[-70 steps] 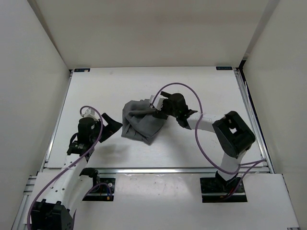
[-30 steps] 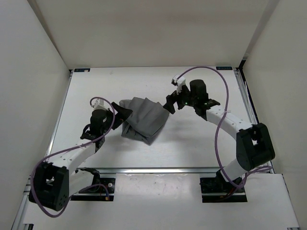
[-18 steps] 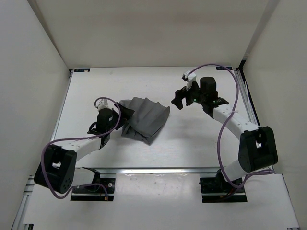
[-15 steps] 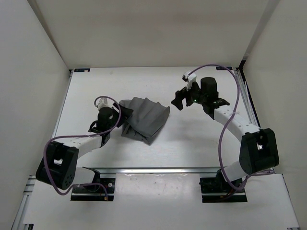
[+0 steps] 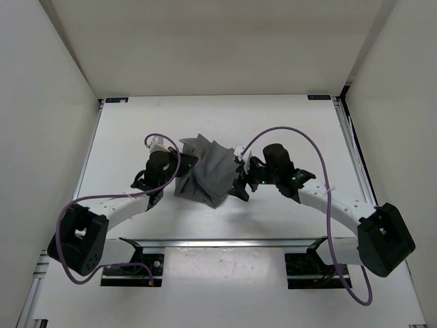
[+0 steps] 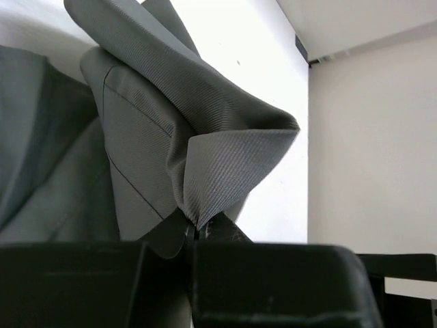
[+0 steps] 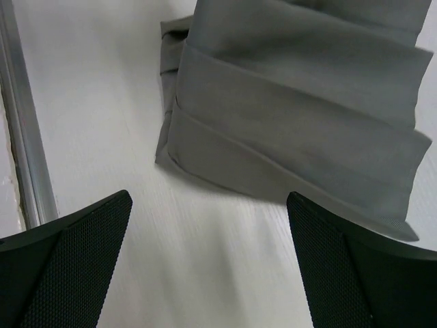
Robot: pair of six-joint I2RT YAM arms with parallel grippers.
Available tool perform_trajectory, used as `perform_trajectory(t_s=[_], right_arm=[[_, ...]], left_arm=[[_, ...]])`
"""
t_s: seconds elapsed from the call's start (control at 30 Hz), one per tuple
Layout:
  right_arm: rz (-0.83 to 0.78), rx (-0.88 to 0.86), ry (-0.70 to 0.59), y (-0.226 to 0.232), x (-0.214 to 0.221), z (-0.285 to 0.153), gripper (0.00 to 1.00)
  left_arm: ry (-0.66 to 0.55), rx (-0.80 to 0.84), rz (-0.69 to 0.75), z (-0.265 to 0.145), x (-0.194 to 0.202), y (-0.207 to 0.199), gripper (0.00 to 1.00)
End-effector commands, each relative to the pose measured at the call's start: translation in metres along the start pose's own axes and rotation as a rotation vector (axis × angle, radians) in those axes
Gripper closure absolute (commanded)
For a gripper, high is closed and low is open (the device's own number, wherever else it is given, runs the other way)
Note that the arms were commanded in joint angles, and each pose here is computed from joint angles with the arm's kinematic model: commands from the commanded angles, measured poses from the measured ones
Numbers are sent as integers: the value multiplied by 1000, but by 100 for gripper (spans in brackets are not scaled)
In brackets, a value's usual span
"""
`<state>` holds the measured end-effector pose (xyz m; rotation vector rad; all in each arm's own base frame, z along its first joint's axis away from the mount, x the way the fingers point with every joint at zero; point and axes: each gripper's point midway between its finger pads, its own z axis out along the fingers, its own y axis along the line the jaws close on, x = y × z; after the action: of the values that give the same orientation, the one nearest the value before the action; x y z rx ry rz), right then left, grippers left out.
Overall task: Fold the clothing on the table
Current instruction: Fold the skirt
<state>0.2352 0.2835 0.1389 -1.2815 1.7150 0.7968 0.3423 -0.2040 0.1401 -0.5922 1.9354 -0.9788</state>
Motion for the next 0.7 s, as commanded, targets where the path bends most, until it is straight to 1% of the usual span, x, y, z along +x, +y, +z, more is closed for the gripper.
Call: perform_trajectory(t_s=[0.0, 0.03, 0.07, 0.1, 0.2, 0.23, 0.27, 0.33, 0.37, 0.43, 0.47, 0.53, 0.57, 0.67], right_arm=[[-68, 14, -102, 12, -29, 3, 0], [-68, 17, -101, 22, -26, 6, 1], [-54, 51, -110, 22, -23, 7, 1], [-29, 86, -146, 21, -29, 8, 1], [-22, 159, -208, 23, -40, 14, 0], [-25, 156, -214, 30, -43, 20, 1], [2, 177, -197, 32, -39, 27, 1], [51, 282, -170, 19, -32, 35, 0], [54, 287, -153, 21, -28, 42, 2], [47, 374, -158, 11, -23, 50, 4], [34, 370, -154, 17, -23, 58, 6], [30, 437, -140, 9, -20, 68, 10], [28, 437, -142, 14, -21, 71, 12], [30, 516, -123, 5, -16, 78, 14]], left_arm=[[-29, 48, -21, -12, -5, -24, 100], [-37, 51, -33, -15, -6, -25, 100], [-33, 59, -39, -17, -3, -27, 100], [-48, 47, -36, -18, -5, -22, 100], [-54, 54, -47, -21, -4, -25, 100], [-59, 46, -46, -20, -4, -23, 100], [-65, 45, -50, -18, -7, -23, 100], [-48, 35, -51, -16, -4, -23, 100], [-37, 22, -54, -14, -3, -22, 100], [-26, 31, -50, -12, -3, -27, 100], [-13, 26, -46, -11, 0, -24, 100], [-11, 29, -43, -9, 0, -25, 100], [-25, 37, -50, -8, -7, -28, 100], [-29, 50, -46, -10, -10, -31, 100]])
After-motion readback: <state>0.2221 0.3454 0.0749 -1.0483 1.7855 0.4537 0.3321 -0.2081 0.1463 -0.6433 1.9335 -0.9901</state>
